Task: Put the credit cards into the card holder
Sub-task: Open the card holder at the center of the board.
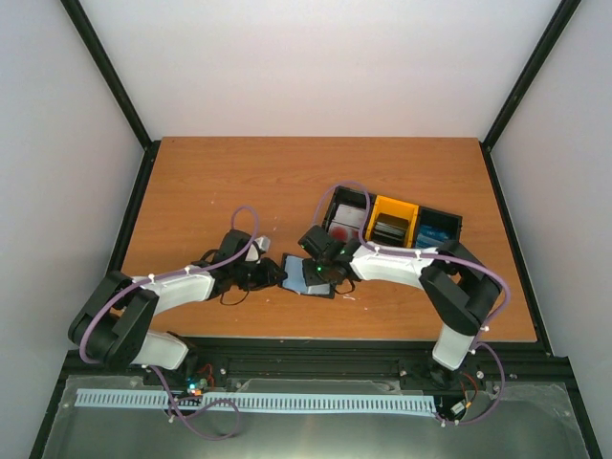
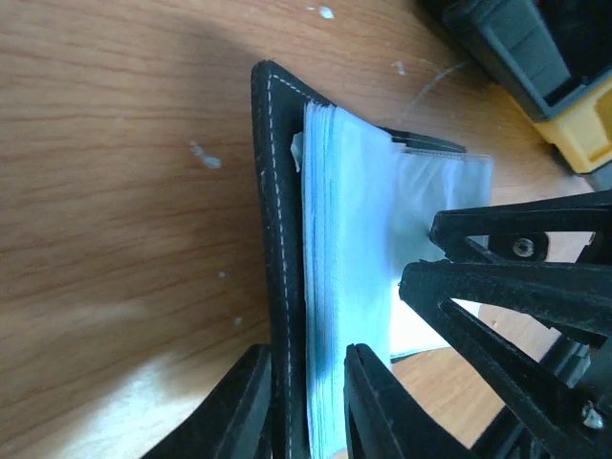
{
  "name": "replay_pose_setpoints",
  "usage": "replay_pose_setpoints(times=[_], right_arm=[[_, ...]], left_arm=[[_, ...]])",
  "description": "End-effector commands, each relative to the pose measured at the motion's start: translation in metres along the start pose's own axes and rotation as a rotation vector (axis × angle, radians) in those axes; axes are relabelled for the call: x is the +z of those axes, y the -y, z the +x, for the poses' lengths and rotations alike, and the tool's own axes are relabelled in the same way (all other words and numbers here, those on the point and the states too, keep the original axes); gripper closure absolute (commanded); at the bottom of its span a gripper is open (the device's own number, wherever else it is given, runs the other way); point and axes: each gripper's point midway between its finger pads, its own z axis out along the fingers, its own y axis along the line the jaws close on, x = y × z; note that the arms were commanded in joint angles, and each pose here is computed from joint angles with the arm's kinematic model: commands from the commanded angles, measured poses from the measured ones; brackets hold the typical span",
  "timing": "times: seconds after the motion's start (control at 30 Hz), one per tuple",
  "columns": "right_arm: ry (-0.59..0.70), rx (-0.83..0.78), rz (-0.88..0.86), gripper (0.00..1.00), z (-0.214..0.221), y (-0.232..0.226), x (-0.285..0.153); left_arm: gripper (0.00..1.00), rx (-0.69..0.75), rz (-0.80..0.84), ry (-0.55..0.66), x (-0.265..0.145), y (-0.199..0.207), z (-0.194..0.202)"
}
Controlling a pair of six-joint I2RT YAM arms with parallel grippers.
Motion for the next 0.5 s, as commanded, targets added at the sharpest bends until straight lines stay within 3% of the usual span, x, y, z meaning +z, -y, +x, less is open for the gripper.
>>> replay_pose_setpoints(times=[0.0,0.17,0.33,0.47], right_arm=[[-0.008,0.007,0.017,0.55,-0.001,-0.002,0.004],[-0.027,0.007,0.040,0.52,0.003,0.003,0.012],[-0.038,0.006,0.048,0.50,0.007,0.005,0.017],[-0.004,0.017,0.009,0.60,0.003,0.001,0.010]], left_arm=[[0.77,0.001,-0.062,0.048,-0.004,-0.006,-0.011],[0.77,-0.010,-0.081,0.048,-0.002,-0.012,-0.009],[0.69,-0.014,-0.132,0.073,-0.006,-0.020,-0.013],[0.68,-0.007,-0.170,0.100,-0.011,-0.024,-0.018]])
